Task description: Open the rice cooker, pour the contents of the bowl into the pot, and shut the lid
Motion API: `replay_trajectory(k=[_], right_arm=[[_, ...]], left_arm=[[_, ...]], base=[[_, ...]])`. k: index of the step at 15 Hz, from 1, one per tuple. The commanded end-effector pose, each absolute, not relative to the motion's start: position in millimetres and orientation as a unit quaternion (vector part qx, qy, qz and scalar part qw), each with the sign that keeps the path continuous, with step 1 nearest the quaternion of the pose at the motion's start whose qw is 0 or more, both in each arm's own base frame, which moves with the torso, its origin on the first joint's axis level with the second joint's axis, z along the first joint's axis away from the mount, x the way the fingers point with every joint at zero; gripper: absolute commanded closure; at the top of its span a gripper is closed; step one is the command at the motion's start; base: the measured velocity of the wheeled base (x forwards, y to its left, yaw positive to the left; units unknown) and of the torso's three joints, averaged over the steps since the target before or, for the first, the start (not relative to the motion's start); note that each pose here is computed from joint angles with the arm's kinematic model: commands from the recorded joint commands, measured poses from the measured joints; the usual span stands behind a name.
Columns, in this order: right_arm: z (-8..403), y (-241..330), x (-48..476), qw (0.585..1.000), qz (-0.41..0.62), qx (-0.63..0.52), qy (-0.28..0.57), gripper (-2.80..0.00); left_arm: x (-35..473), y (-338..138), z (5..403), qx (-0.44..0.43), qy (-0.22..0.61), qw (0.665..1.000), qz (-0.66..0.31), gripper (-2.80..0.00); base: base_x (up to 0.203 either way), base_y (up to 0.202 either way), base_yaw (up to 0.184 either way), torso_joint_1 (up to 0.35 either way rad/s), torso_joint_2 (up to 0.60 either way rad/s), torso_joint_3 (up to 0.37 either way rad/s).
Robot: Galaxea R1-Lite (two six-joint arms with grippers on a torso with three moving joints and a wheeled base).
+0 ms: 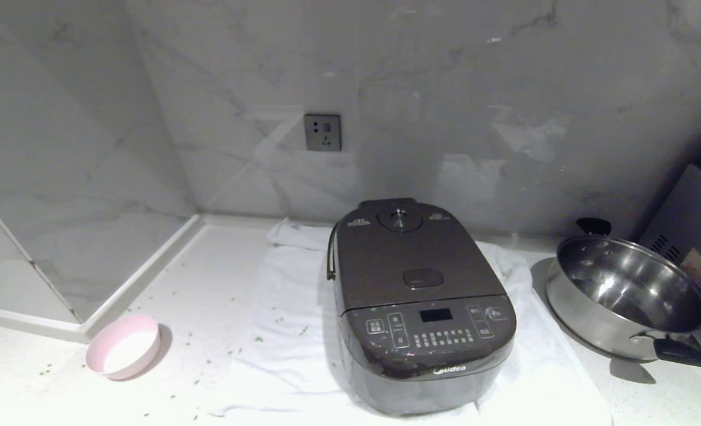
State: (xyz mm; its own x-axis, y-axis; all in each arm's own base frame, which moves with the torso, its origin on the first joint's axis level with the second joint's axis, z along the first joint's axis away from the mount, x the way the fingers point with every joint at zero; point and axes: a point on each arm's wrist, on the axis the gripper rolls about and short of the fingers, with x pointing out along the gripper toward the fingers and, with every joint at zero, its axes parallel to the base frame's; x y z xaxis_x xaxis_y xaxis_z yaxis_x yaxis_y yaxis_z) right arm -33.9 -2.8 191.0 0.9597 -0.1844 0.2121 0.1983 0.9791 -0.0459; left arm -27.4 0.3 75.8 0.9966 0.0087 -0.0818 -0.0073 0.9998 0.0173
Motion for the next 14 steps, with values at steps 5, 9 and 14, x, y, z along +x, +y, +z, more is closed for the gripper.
replay_trajectory(k=[5,9,14], right_arm=[[72,1,-22,0.998,0.018,-0.060,0.010,0.00],[75,1,-23,0.998,0.026,-0.060,0.003,0.00],[74,1,-23,0.998,0.024,-0.056,0.003,0.00]], left_arm=[[-27,0,76,0.006,0.041,0.999,0.004,0.00],[-27,0,76,0.007,0.041,0.999,0.004,0.00],[-27,0,76,0.006,0.041,0.999,0.004,0.00]], base=[[0.000,0.000,0.000,0.000,0.00,0.000],[0.000,0.000,0.000,0.000,0.00,0.000],[0.000,0.000,0.000,0.000,0.00,0.000]])
